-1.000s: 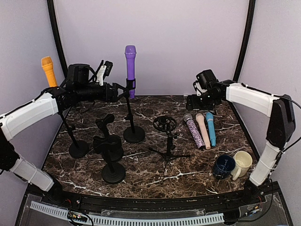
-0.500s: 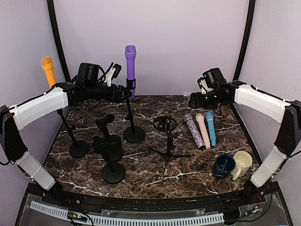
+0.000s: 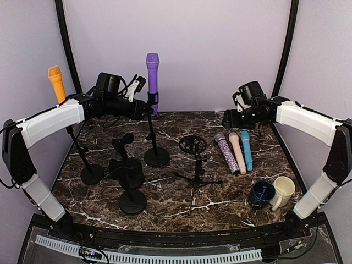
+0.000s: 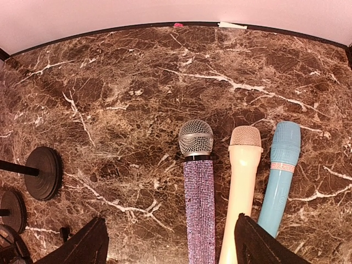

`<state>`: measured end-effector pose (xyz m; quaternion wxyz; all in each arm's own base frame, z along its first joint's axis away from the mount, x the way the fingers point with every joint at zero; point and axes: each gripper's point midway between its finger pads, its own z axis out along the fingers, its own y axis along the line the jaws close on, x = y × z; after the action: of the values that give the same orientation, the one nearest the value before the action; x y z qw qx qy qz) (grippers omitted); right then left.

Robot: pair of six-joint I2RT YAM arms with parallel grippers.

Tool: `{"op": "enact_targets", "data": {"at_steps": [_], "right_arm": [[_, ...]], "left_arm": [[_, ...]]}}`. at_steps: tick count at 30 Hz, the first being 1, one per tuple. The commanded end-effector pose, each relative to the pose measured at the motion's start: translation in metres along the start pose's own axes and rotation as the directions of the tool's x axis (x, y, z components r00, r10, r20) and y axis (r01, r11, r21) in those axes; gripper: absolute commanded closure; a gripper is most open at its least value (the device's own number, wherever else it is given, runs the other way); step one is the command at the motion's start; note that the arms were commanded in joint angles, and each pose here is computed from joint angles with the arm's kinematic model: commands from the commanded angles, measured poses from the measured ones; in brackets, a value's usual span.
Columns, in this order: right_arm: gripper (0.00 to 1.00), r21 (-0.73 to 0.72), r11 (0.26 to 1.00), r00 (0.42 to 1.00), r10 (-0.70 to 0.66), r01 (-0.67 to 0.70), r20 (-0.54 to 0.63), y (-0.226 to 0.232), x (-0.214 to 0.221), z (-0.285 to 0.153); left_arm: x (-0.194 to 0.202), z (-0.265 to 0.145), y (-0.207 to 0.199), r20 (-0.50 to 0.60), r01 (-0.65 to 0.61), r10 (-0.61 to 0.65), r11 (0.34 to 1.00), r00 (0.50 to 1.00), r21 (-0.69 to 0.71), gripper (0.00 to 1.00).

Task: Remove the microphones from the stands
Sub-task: Move the microphone stand with the microphone to the center of the board.

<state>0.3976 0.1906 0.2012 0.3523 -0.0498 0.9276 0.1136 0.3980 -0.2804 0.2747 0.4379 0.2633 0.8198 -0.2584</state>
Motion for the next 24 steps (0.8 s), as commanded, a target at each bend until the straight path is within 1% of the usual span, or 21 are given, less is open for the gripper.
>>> {"op": "enact_targets", "data": {"at_steps": [1,3,14,19,24], "right_arm": [[0.2,-0.026,1.0,0.998,0.019,-0.018,0.056,0.003,-0.012,-0.013],[0.2,-0.026,0.999,0.998,0.022,-0.02,0.059,0.003,-0.012,-0.014],[0.2,-0.024,0.999,0.996,0.03,-0.028,0.084,0.001,-0.013,-0.022],[0.2,-0.026,0.999,0.994,0.036,-0.034,0.105,0.0,-0.017,-0.029],[0.2,-0.044,0.998,0.99,0.046,-0.04,0.132,0.002,-0.021,-0.038]], "left_arm": [[-0.013,-0.003,0.002,0.015,-0.021,0.021,1.0,1.0,-0.007,0.59],[-0.013,-0.002,0.002,0.012,-0.024,0.024,1.0,1.0,-0.004,0.62],[-0.022,-0.003,-0.009,0.049,-0.079,0.077,0.996,0.996,0.048,0.9],[-0.03,-0.005,-0.023,0.092,-0.132,0.121,0.984,0.988,0.121,0.99],[-0.042,-0.008,-0.039,0.145,-0.163,0.136,0.967,0.98,0.195,1.0]]}}
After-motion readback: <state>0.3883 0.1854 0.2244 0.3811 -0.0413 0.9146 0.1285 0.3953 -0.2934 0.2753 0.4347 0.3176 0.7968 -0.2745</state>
